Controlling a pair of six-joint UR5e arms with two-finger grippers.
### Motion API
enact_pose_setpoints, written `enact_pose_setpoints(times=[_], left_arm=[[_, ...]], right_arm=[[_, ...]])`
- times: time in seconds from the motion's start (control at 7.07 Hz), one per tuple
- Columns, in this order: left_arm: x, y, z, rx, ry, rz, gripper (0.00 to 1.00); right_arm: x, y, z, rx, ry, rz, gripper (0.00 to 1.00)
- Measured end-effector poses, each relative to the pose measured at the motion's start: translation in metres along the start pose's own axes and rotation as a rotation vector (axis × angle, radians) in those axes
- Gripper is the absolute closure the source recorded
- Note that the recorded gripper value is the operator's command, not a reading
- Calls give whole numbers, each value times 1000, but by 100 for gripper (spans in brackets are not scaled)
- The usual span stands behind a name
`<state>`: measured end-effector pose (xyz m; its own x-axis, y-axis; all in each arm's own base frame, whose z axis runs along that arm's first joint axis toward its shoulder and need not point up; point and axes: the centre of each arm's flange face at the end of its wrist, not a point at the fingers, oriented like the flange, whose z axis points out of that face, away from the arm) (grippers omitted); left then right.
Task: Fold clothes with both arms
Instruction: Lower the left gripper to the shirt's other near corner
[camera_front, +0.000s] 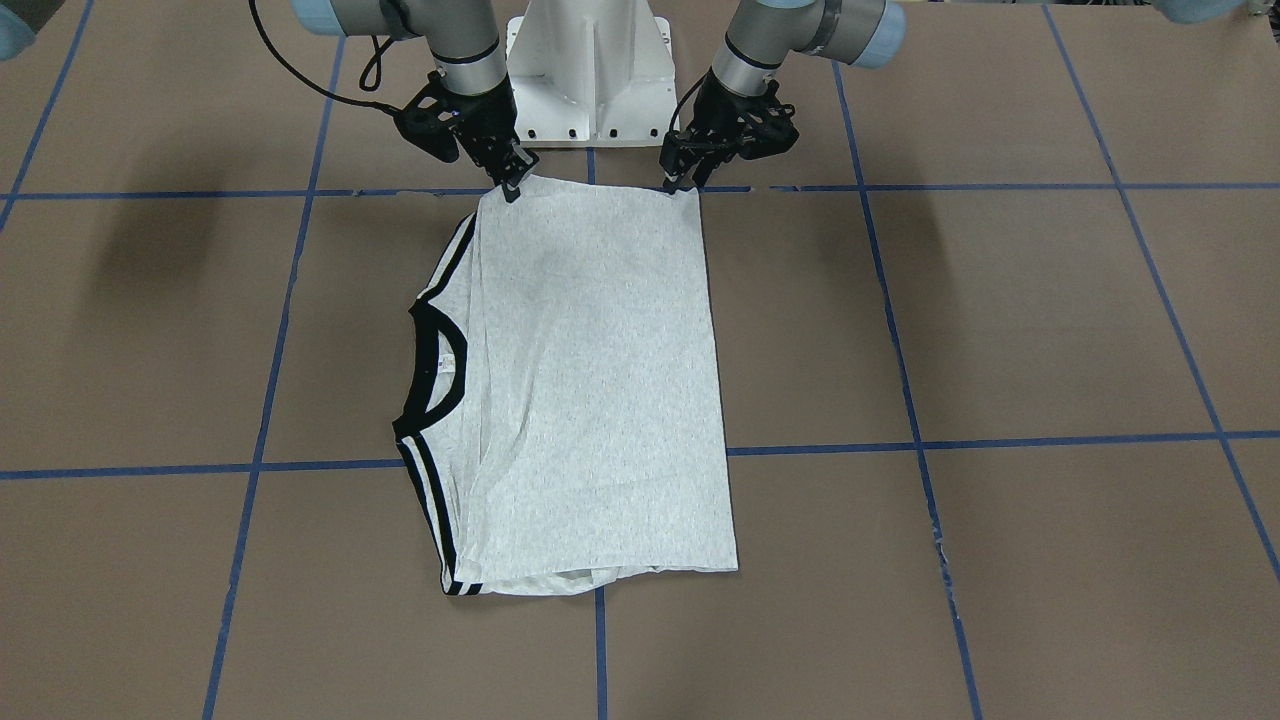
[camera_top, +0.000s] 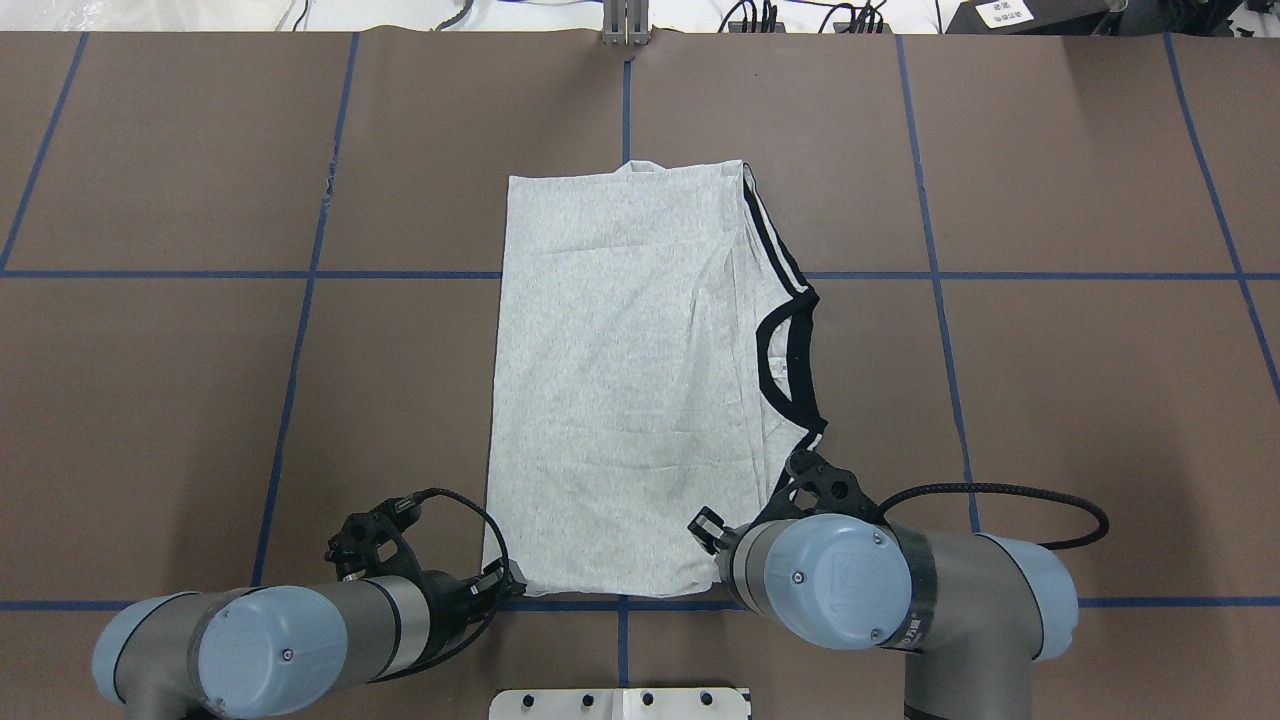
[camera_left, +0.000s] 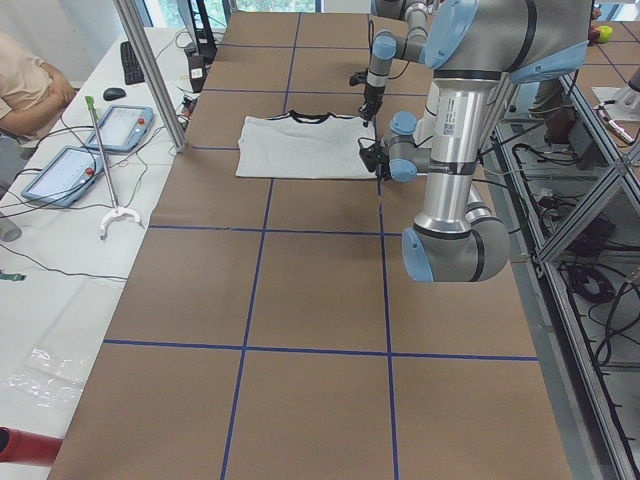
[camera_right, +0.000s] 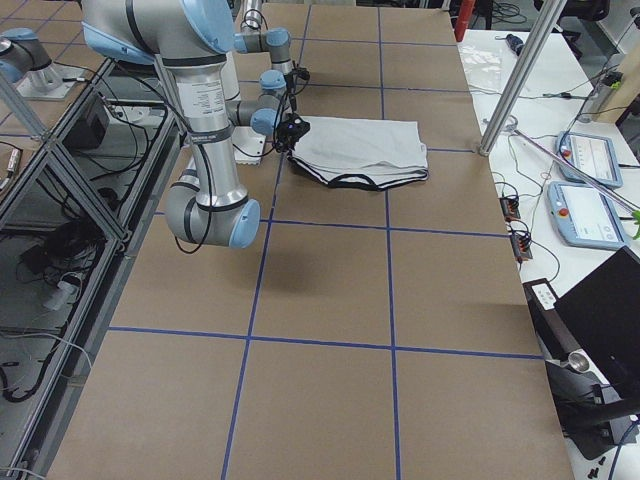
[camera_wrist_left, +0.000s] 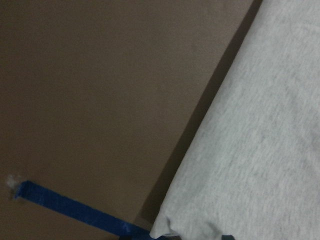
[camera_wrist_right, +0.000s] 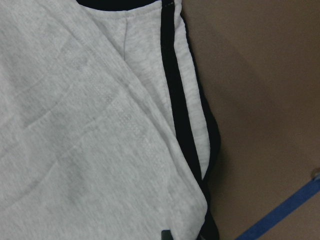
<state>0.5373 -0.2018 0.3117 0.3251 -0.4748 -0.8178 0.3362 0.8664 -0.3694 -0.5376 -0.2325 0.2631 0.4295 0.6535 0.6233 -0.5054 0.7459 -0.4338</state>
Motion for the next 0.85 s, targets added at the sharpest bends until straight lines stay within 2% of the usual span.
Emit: enact_pose_setpoints(times=[0.42, 0.57, 0.71, 0.85], left_arm=[[2, -6, 0, 18, 7, 0, 47], [2, -7, 0, 22, 8, 1, 51], [3, -8, 0, 25, 10, 1, 65], [3, -9, -1, 27, 10, 0, 91]], right_arm=[[0, -1, 0, 1, 0, 1, 100], [0, -1, 0, 1, -1, 1, 100], [0, -1, -1, 0, -2, 1, 100], [0, 0, -2, -2, -4, 1, 100]])
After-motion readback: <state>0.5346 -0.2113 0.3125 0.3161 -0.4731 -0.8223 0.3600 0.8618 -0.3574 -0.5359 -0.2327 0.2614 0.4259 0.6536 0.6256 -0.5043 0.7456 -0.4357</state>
